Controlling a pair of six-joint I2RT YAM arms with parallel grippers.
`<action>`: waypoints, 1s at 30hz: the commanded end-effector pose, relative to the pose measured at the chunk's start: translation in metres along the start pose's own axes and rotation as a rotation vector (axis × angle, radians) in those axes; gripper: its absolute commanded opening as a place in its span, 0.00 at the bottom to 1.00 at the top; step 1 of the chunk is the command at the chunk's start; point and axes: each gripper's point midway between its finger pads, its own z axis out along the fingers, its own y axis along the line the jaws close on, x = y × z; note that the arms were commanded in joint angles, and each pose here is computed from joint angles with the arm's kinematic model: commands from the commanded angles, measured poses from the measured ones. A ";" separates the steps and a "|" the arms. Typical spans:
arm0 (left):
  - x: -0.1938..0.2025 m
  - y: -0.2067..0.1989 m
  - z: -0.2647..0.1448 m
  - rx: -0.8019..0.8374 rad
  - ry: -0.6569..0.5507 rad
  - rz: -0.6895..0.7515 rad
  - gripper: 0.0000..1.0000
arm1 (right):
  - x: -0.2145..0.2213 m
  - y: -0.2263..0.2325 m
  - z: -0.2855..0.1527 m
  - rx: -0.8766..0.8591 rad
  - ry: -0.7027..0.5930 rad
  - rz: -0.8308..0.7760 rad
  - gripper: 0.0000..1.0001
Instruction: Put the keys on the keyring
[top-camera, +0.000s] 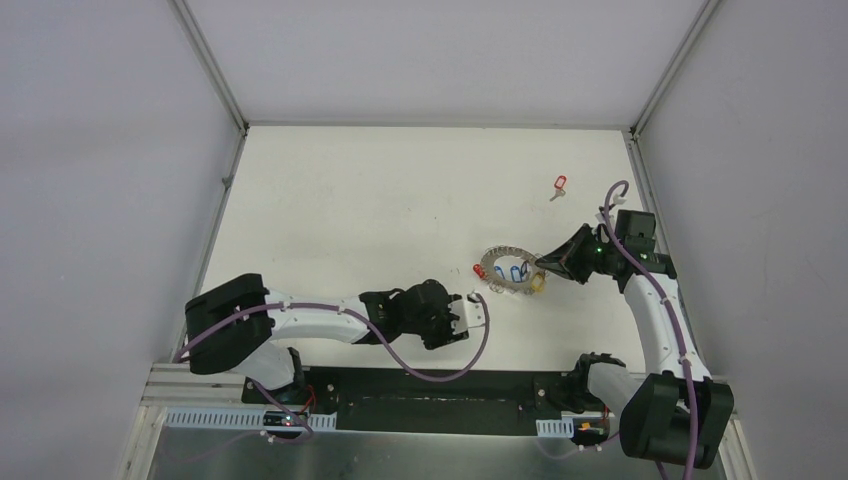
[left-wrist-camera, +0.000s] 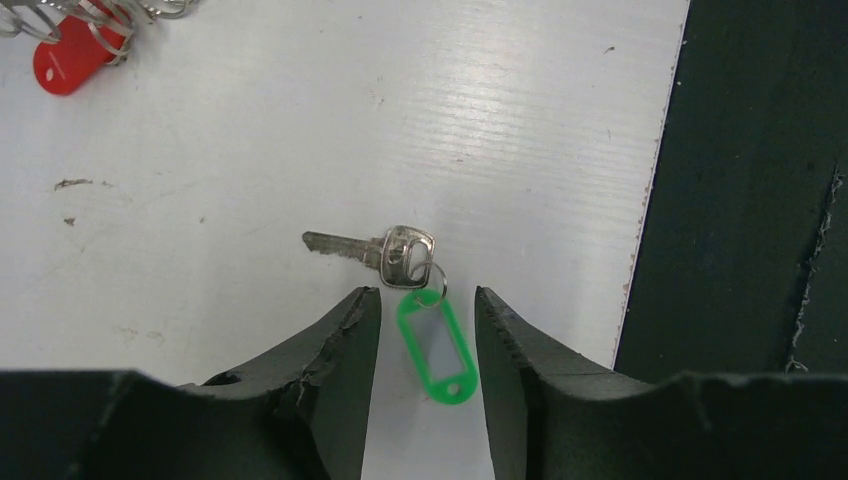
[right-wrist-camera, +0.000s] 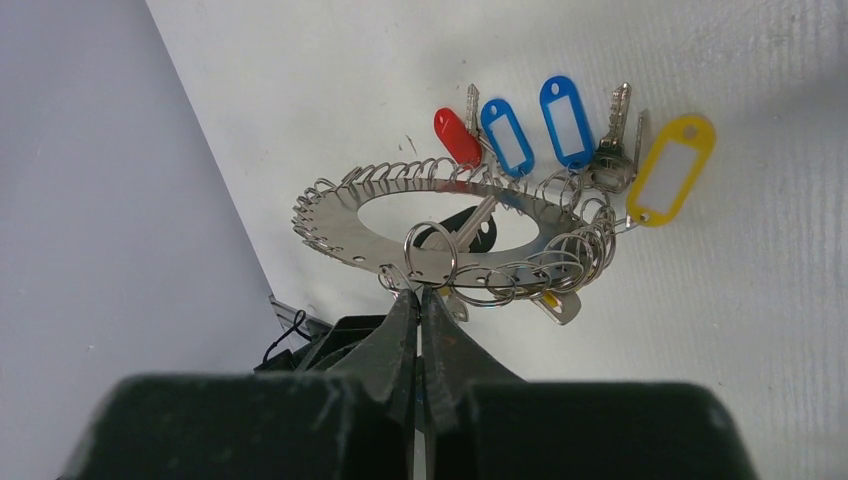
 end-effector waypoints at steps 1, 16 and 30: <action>-0.022 -0.005 0.010 0.048 -0.091 0.082 0.39 | -0.001 -0.002 0.002 -0.007 0.003 -0.020 0.00; -0.005 -0.005 0.022 0.060 -0.013 0.127 0.06 | -0.003 0.001 0.004 -0.020 0.012 -0.027 0.00; -0.073 0.022 -0.045 -0.068 -0.138 0.008 0.00 | -0.004 0.019 -0.007 -0.001 -0.010 -0.187 0.00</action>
